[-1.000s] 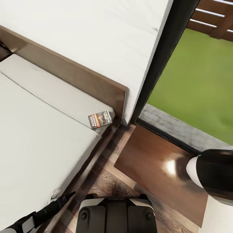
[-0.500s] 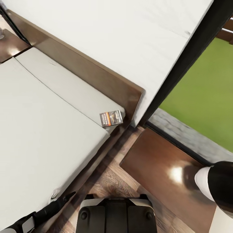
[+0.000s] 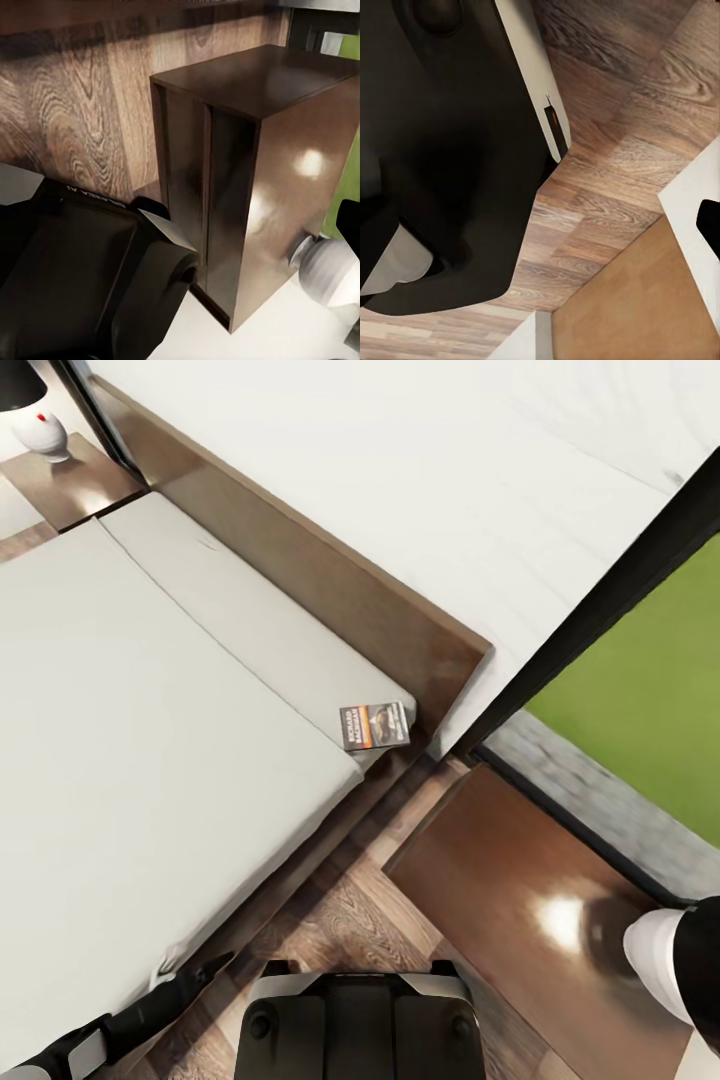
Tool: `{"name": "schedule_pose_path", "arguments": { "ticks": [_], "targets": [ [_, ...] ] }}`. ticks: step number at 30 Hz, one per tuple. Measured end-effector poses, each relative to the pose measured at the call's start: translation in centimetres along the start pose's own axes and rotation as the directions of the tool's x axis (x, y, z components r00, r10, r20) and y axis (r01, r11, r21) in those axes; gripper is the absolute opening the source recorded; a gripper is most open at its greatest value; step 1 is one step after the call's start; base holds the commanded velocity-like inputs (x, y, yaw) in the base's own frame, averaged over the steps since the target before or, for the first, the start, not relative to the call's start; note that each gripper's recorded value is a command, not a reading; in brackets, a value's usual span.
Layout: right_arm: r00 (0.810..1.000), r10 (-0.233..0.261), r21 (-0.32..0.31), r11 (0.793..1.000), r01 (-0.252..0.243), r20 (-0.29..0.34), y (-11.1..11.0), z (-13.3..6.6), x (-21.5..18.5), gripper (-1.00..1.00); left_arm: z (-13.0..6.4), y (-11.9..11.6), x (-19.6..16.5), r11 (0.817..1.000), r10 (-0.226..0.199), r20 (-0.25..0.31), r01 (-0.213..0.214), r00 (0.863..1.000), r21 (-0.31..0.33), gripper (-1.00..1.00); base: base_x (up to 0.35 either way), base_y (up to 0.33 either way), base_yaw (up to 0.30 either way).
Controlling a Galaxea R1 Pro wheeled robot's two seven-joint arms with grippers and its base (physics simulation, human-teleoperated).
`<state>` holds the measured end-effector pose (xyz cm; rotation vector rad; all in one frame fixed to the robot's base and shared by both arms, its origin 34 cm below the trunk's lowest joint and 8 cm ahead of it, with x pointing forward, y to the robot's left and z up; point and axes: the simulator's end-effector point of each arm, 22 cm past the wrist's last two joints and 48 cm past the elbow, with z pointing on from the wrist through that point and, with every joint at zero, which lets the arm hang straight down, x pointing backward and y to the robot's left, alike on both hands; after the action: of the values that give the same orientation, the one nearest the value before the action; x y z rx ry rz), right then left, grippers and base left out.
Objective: In the bedroom, move the book from the bed onto either nightstand, and place the two sandals side by side next to the bed.
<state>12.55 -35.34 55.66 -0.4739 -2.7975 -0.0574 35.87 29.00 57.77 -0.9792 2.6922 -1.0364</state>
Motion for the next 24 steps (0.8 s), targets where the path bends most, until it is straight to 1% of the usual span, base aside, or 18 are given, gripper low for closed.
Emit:
{"name": "schedule_pose_path", "arguments": {
  "ticks": [4, 8, 24],
  "targets": [
    [1.000, 0.000, 0.000, 1.000, 0.000, 0.000, 0.00, 0.00, 0.00, 1.00, 0.00, 0.00, 0.01, 1.000, 0.000, 0.000, 0.000, 1.000, 0.000, 1.00, 0.000, 0.000, 0.051],
    [1.000, 0.000, 0.000, 1.000, 0.000, -0.001, 0.00, 0.00, 0.02, 1.00, 0.00, 0.00, 0.01, 1.000, 0.000, 0.000, 0.000, 1.000, 0.000, 1.00, 0.000, 0.000, 0.181],
    [1.000, 0.000, 0.000, 1.000, 0.000, -0.001, -0.01, 0.00, 0.03, 1.00, -0.01, -0.02, 0.01, 1.000, 0.000, 0.000, 0.000, 1.000, 0.001, 1.00, 0.000, 0.000, 0.275]
  ]
}}
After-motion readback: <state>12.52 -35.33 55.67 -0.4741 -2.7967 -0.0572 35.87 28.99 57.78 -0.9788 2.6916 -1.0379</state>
